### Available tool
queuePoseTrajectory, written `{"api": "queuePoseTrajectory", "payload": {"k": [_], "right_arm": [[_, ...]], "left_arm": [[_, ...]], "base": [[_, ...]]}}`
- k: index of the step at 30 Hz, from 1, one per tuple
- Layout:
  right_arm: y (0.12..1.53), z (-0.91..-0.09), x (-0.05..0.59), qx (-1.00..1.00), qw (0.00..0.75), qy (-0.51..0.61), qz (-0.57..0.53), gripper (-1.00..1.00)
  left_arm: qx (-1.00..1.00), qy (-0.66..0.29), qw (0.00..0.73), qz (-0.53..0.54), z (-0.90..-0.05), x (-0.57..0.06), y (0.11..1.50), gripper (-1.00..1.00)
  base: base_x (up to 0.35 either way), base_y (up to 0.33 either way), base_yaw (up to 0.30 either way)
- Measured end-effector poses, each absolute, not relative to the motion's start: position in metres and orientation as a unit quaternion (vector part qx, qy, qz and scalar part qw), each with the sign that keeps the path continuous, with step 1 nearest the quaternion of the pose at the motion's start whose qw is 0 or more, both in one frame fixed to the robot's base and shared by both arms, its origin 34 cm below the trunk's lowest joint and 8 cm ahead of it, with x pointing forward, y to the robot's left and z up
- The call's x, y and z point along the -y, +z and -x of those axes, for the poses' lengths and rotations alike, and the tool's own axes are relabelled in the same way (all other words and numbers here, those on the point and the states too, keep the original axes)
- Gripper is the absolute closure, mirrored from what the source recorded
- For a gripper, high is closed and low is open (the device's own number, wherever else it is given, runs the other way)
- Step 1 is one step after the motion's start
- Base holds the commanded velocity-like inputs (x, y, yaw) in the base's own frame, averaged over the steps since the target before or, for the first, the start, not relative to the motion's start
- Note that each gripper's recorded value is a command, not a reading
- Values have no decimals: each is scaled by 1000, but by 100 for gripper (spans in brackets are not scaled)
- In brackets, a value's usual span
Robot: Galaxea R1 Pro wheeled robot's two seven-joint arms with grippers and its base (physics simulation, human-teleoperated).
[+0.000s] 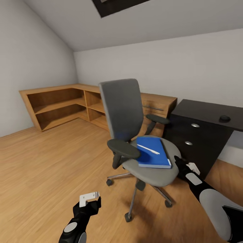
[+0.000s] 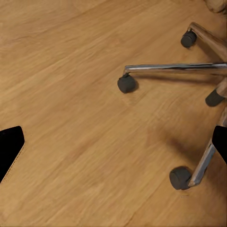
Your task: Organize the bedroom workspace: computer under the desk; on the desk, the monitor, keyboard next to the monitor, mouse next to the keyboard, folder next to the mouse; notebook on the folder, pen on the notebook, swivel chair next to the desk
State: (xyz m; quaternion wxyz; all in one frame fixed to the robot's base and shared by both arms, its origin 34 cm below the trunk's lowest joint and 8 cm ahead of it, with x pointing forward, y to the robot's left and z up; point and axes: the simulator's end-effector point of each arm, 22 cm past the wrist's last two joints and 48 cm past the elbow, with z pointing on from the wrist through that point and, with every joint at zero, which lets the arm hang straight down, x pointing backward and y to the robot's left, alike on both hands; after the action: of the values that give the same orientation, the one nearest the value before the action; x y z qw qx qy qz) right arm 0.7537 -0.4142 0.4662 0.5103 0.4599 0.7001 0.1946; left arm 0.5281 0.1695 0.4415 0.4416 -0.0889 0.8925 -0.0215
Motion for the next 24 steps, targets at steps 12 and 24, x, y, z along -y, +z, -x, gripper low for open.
{"api": "queuePoseTrajectory", "payload": {"k": [12,24], "right_arm": [[468,-758,417,-697,516,194,-459,-100],[470,-762,417,-696,520,195,-456,-100]], "left_arm": [[-895,-22,436,89,-527,-169,436,-100],[-897,-21,432,89,-527,-169,432,-100]], "base": [[19,0,229],[0,0,230]]}}
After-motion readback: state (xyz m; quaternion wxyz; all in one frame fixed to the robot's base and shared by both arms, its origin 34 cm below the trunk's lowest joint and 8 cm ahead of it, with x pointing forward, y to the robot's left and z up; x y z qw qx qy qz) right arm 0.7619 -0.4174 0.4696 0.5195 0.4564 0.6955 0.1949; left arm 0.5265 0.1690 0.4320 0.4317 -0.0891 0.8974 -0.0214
